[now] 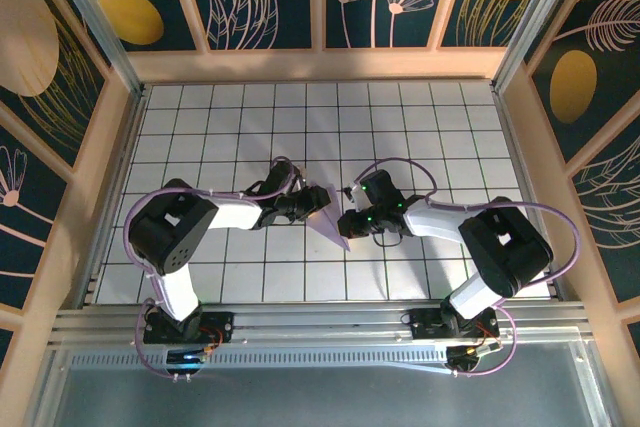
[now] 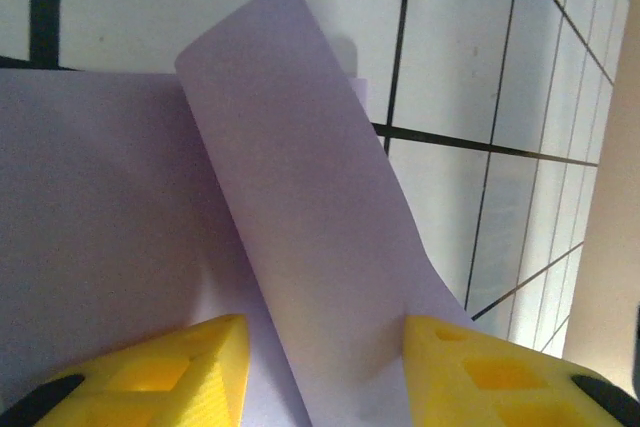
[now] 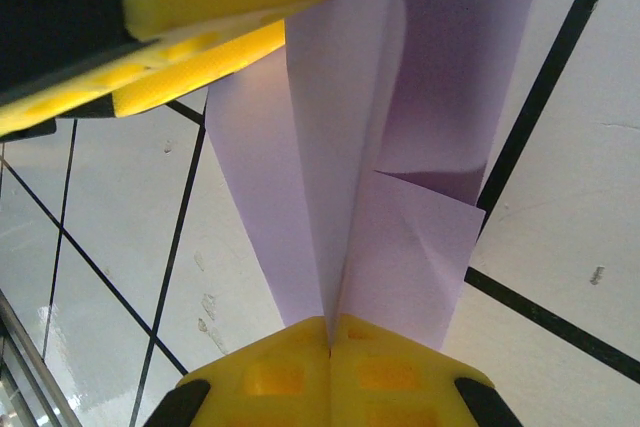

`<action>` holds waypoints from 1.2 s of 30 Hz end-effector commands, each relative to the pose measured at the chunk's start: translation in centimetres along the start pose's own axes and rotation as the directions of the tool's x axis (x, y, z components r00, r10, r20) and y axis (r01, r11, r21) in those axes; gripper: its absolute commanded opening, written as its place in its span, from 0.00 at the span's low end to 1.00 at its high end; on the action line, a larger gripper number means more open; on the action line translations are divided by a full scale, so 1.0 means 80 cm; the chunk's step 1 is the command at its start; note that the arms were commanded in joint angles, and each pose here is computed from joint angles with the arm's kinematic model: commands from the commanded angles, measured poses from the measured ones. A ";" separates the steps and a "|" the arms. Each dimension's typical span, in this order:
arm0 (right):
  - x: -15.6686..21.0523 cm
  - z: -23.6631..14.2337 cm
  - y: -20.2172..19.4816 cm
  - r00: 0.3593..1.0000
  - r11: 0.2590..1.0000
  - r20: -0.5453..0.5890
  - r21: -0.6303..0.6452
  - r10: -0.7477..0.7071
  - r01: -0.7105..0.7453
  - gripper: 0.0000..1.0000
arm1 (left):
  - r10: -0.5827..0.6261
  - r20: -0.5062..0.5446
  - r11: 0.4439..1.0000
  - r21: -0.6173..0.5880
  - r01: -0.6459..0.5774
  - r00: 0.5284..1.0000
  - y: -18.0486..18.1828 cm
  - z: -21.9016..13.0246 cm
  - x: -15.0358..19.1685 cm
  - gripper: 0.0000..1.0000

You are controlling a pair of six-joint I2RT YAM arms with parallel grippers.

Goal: Fold a paper plane with a square sheet of paper (fold left side to right side)

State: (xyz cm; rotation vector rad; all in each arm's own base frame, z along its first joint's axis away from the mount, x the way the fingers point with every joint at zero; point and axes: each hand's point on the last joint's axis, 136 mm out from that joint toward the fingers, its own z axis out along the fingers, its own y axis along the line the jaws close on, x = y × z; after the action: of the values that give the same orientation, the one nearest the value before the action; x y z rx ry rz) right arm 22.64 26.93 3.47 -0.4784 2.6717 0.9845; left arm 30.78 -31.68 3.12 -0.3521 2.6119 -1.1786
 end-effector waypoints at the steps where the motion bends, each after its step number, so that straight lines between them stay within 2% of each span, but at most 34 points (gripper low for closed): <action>1: -0.001 0.003 -0.002 1.000 1.000 -0.002 -0.008 -0.020 0.020 0.00 | 0.013 -0.017 0.998 -0.056 -0.014 1.000 0.011 0.008 0.004 0.45; 13: -0.003 0.002 0.000 1.000 1.000 -0.007 -0.019 -0.020 0.020 0.03 | 0.011 -0.029 0.992 -0.125 -0.014 1.000 0.029 0.013 0.007 0.46; 18: -0.014 -0.009 0.012 0.999 0.999 0.021 -0.045 -0.026 0.027 0.15 | 0.012 -0.031 0.990 -0.138 -0.016 0.999 0.033 0.014 0.007 0.46; 24: -0.033 -0.040 0.020 0.997 0.995 0.081 -0.096 -0.001 0.009 0.37 | 0.012 -0.031 0.991 -0.136 -0.016 0.999 0.031 0.014 0.006 0.46; 28: -0.048 -0.062 0.021 0.991 0.981 0.124 -0.193 0.055 -0.030 0.45 | 0.013 -0.031 0.991 -0.134 -0.017 0.999 0.030 0.014 0.006 0.46; 32: -0.051 -0.055 0.017 0.991 0.974 0.106 -0.219 0.087 -0.062 0.45 | 0.015 -0.030 0.991 -0.131 -0.019 0.999 0.029 0.014 0.006 0.46; 36: -0.055 -0.042 0.014 0.989 0.966 0.090 -0.243 0.115 -0.090 0.41 | 0.014 -0.029 0.991 -0.131 -0.018 0.999 0.030 0.014 0.006 0.46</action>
State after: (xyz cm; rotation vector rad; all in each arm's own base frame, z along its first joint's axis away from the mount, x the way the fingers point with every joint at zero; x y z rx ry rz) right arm 25.72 25.63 7.96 -0.3294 2.5348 1.2508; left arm 31.18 -32.08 2.86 -0.3232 2.6431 -1.1179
